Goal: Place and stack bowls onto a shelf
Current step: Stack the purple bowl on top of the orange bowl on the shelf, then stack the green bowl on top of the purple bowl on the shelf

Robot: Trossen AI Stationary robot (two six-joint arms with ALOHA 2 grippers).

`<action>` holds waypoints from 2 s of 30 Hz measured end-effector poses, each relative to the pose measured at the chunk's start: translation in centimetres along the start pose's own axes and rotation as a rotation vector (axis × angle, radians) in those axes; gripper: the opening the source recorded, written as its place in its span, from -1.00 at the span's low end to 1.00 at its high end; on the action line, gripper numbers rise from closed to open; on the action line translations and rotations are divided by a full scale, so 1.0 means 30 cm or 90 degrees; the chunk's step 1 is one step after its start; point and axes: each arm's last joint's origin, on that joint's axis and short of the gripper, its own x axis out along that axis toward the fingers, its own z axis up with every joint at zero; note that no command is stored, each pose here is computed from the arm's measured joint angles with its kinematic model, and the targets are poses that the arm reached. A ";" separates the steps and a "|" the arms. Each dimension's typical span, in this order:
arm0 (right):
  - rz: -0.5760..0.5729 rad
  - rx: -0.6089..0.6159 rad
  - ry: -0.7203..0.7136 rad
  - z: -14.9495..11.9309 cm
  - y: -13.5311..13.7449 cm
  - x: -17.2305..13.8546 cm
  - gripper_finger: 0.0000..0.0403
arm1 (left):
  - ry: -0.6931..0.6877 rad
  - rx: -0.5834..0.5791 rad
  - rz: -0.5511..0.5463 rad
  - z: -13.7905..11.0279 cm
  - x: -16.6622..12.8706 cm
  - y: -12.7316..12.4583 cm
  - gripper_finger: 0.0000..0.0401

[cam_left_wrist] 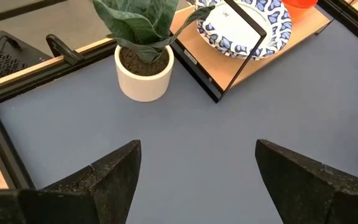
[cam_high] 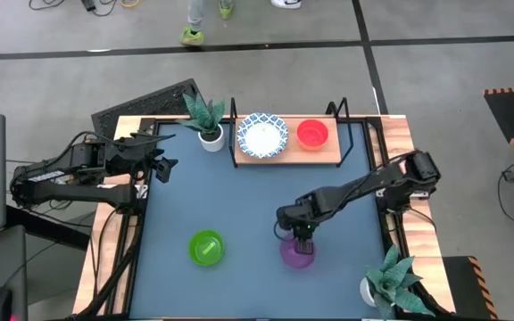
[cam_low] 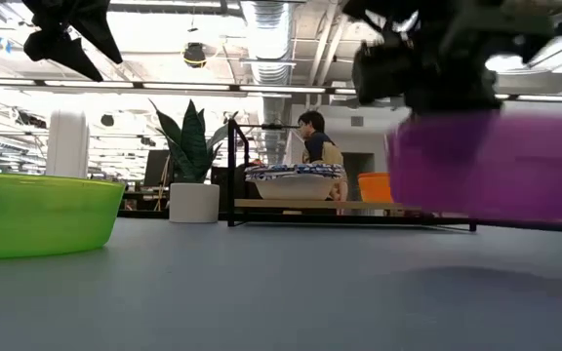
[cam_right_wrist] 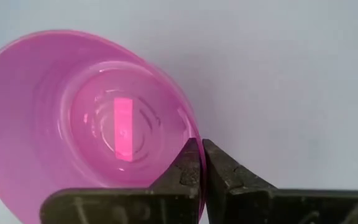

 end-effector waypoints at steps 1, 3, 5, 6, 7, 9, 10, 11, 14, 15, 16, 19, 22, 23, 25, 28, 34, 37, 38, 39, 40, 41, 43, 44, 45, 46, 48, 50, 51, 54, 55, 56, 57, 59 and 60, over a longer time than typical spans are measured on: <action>0.000 -0.001 -0.008 0.002 -0.014 -0.025 -0.89 | -0.001 0.000 0.002 0.000 0.000 0.000 0.50; -0.004 0.006 -0.021 0.001 -0.054 -0.084 -0.89 | -0.003 0.000 0.004 0.001 0.000 0.000 0.50; -0.014 0.018 -0.032 0.000 -0.111 -0.150 -0.89 | -0.007 0.000 0.008 0.001 0.000 0.001 0.50; -0.021 0.026 -0.039 0.001 -0.145 -0.186 -0.89 | -0.008 0.000 0.009 0.001 0.000 0.001 0.50; -0.030 0.034 -0.041 0.001 -0.179 -0.221 -0.89 | -0.008 0.000 0.010 0.001 0.000 0.001 0.50; -0.049 0.050 -0.043 0.006 -0.257 -0.292 -0.89 | -0.009 0.000 0.011 0.001 0.000 0.002 0.50; -0.063 0.055 -0.041 0.008 -0.296 -0.325 -0.89 | -0.009 0.000 0.011 0.001 0.000 0.001 0.50; -0.080 0.058 -0.038 0.012 -0.336 -0.356 -0.89 | -0.009 -0.001 0.011 0.002 0.000 0.001 0.50; -0.130 0.058 -0.035 0.039 -0.461 -0.442 -0.89 | -0.011 -0.006 0.014 0.002 0.000 0.002 0.50; -0.143 0.056 -0.034 0.051 -0.503 -0.468 -0.89 | -0.014 -0.008 0.017 0.002 0.000 0.002 0.50; -0.152 0.055 -0.038 0.066 -0.543 -0.492 -0.89 | -0.016 -0.011 0.020 0.003 0.000 0.003 0.50; -0.181 0.062 -0.049 0.094 -0.669 -0.568 -0.89 | -0.018 -0.015 0.021 0.003 0.000 0.003 0.50; -0.223 0.066 -0.046 0.108 -0.777 -0.625 -0.89 | -0.019 -0.013 0.024 0.003 0.000 0.004 0.50; -0.233 0.068 -0.045 0.106 -0.815 -0.639 -0.89 | -0.020 -0.013 0.024 0.003 0.000 0.004 0.50; -0.244 0.072 -0.042 0.100 -0.876 -0.656 -0.89 | -0.020 -0.014 0.025 0.003 0.000 0.004 0.50; -0.252 0.084 -0.034 0.070 -0.956 -0.667 -0.89 | -0.020 -0.014 0.025 0.003 0.000 0.004 0.50; -0.247 0.139 -0.010 0.006 -1.085 -0.655 -0.89 | -0.023 -0.015 0.029 0.004 0.000 0.004 0.50; -0.242 0.161 0.000 -0.019 -1.131 -0.646 -0.89 | -0.029 -0.015 0.036 0.004 0.000 0.005 0.50; -0.239 0.167 0.004 -0.024 -1.143 -0.640 -0.89 | -0.029 -0.018 0.036 0.004 0.000 0.006 0.50; -0.235 0.168 0.007 -0.026 -1.152 -0.633 -0.89 | -0.030 -0.020 0.037 0.005 0.000 0.005 0.50; -0.232 0.167 0.011 -0.027 -1.159 -0.627 -0.89 | -0.030 -0.023 0.036 0.005 0.000 0.006 0.50; -0.230 0.164 0.015 -0.028 -1.165 -0.621 -0.89 | -0.030 -0.024 0.037 0.005 0.000 0.005 0.50; -0.224 0.155 0.021 -0.025 -1.174 -0.606 -0.89 | -0.030 -0.024 0.037 0.004 0.000 0.006 0.50; -0.221 0.152 0.025 -0.024 -1.179 -0.598 -0.89 | -0.030 -0.024 0.036 0.004 0.000 0.006 0.50; -0.217 0.152 0.031 -0.023 -1.185 -0.587 -0.89 | -0.030 -0.024 0.036 0.005 0.000 0.005 0.50; -0.214 0.152 0.035 -0.022 -1.191 -0.577 -0.89 | -0.030 -0.024 0.037 0.005 0.000 0.005 0.50; -0.208 0.153 0.042 -0.020 -1.200 -0.561 -0.89 | -0.030 -0.024 0.036 0.005 0.000 0.005 0.50; -0.207 0.154 0.046 -0.019 -1.205 -0.553 -0.89 | -0.029 -0.024 0.036 0.004 0.000 0.005 0.50; -0.207 0.154 0.046 -0.019 -1.207 -0.550 -0.89 | -0.030 -0.024 0.037 0.004 0.000 0.005 0.50; -0.205 0.158 0.049 -0.023 -1.215 -0.547 -0.77 | -0.029 -0.024 0.036 0.004 0.000 0.005 0.50; -0.205 0.159 0.049 -0.024 -1.216 -0.547 -0.71 | -0.029 -0.024 0.036 0.004 0.000 0.005 0.50; -0.206 0.159 0.048 -0.024 -1.216 -0.548 -0.65 | -0.029 -0.024 0.036 0.004 0.000 0.005 0.50; -0.206 0.159 0.048 -0.024 -1.215 -0.549 -0.59 | -0.029 -0.024 0.036 0.004 0.000 0.006 0.50; -0.205 0.159 0.048 -0.024 -1.215 -0.549 -0.49 | -0.029 -0.024 0.036 0.004 0.000 0.005 0.50; -0.204 0.159 0.050 -0.025 -1.214 -0.549 -0.45 | -0.029 -0.024 0.036 0.004 0.000 0.006 0.50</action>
